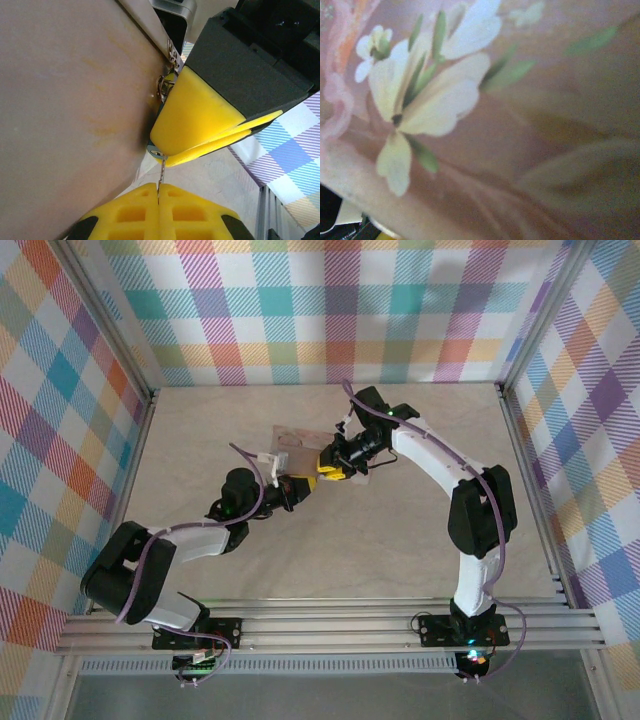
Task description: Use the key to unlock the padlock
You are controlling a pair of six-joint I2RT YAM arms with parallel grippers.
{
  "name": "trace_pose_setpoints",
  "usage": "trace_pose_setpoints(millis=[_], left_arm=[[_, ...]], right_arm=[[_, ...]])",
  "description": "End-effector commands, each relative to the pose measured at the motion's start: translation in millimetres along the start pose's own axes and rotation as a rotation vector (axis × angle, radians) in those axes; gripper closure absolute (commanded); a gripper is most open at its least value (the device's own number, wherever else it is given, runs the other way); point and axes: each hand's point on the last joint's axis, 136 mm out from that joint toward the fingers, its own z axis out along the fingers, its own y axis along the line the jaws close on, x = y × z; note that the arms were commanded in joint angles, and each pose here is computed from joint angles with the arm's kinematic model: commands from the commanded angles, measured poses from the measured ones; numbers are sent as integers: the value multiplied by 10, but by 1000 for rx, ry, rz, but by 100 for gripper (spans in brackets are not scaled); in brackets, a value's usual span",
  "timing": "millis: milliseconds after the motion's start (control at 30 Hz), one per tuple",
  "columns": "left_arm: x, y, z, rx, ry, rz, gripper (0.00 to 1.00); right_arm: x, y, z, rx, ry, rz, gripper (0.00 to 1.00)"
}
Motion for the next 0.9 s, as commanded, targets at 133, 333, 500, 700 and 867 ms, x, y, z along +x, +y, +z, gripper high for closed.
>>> trace_pose_setpoints(millis=[133,333,500,700,867], left_arm=[[-186,-74,68,43,-42,17,100],[-201,-46,75,30,-52,10,100],[-259,21,37,-8,-86,5,100],[-282,34,22,-11,-94,6,100],[-296,8,11,4,-103,12,100]], right_arm=[[-21,316,-110,-99,8,-97,100],[-20,308,-88,-101,22,-94,100],[-3,308,-88,-105,32,-94,100],[63,345,-106,-129,62,-102,100],[128,348,-107,-141,98,-104,100]])
